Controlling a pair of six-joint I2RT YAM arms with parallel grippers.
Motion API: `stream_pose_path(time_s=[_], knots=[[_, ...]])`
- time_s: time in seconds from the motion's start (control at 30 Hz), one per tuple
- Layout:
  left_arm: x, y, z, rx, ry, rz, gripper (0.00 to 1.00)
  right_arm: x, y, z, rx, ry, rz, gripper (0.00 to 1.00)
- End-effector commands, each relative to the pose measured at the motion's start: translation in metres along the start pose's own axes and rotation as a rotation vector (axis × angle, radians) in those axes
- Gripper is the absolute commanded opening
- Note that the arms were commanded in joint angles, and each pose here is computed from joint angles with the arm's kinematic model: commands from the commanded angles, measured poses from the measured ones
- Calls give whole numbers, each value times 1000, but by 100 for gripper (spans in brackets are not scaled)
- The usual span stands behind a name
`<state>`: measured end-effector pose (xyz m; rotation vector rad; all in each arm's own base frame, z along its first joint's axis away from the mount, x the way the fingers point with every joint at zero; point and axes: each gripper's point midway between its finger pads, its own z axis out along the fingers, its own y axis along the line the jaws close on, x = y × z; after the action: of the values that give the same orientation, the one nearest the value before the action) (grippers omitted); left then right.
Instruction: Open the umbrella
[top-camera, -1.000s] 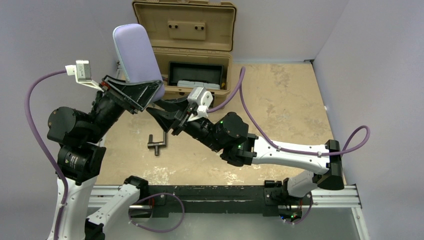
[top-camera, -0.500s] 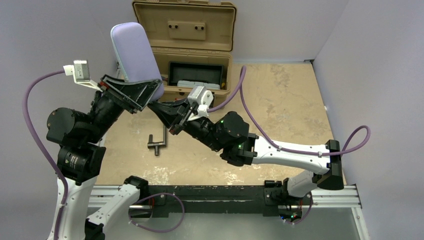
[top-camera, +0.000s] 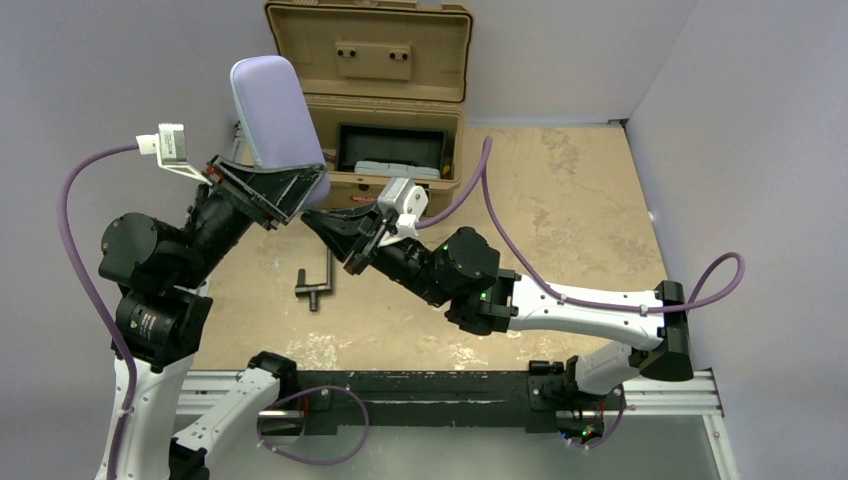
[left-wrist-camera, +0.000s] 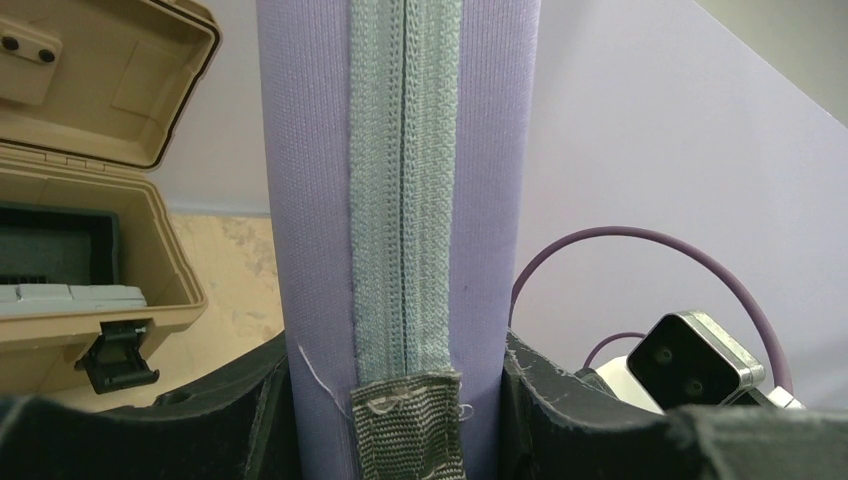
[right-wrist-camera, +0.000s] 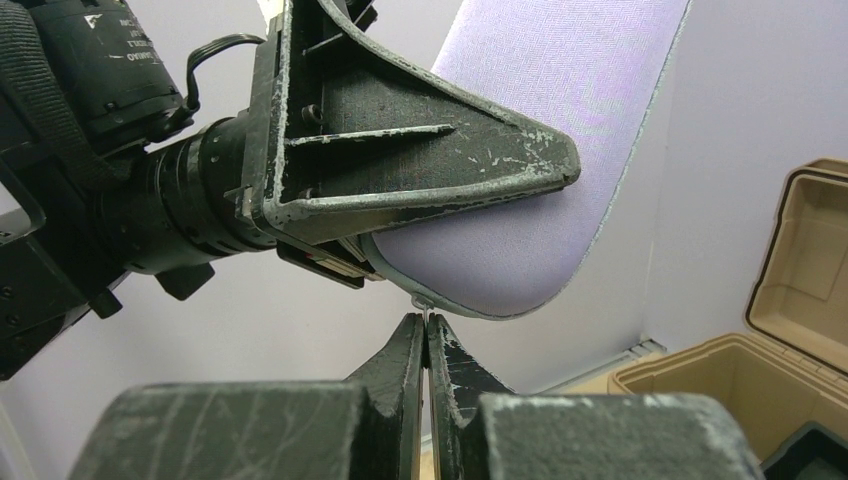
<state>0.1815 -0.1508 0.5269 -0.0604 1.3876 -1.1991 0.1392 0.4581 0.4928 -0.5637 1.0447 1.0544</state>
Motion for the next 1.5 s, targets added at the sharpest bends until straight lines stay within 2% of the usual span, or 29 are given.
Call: stream_pose_path(time_s=[0.0, 0.23, 1.0, 1.17, 1.27, 1.3, 1.37, 1.47], knots=[[-25, -26, -11, 69, -104, 66, 0, -29, -8, -12, 40, -59, 36, 0], [-24, -27, -12, 74, -100, 50, 0, -25, -17, -22, 85, -41, 83, 0], [-15, -36, -24, 72, -35, -2, 0, -22, -40, -51, 182, -26, 97, 0], [-15, -35, -26, 67, -40, -2, 0, -29, -26, -46, 101, -34, 76, 0], [-16, -37, -24, 78, -41, 0, 0, -24, -7, -40, 3, -13, 84, 39], [-17, -39, -24, 81, -43, 4, 0, -22, -2, -38, -18, -6, 93, 48], [-20, -40, -23, 82, -50, 15, 0, -18, 4, -35, -40, 6, 105, 57], [-22, -42, -23, 87, -53, 24, 0, -12, 5, -29, -36, 19, 114, 63]])
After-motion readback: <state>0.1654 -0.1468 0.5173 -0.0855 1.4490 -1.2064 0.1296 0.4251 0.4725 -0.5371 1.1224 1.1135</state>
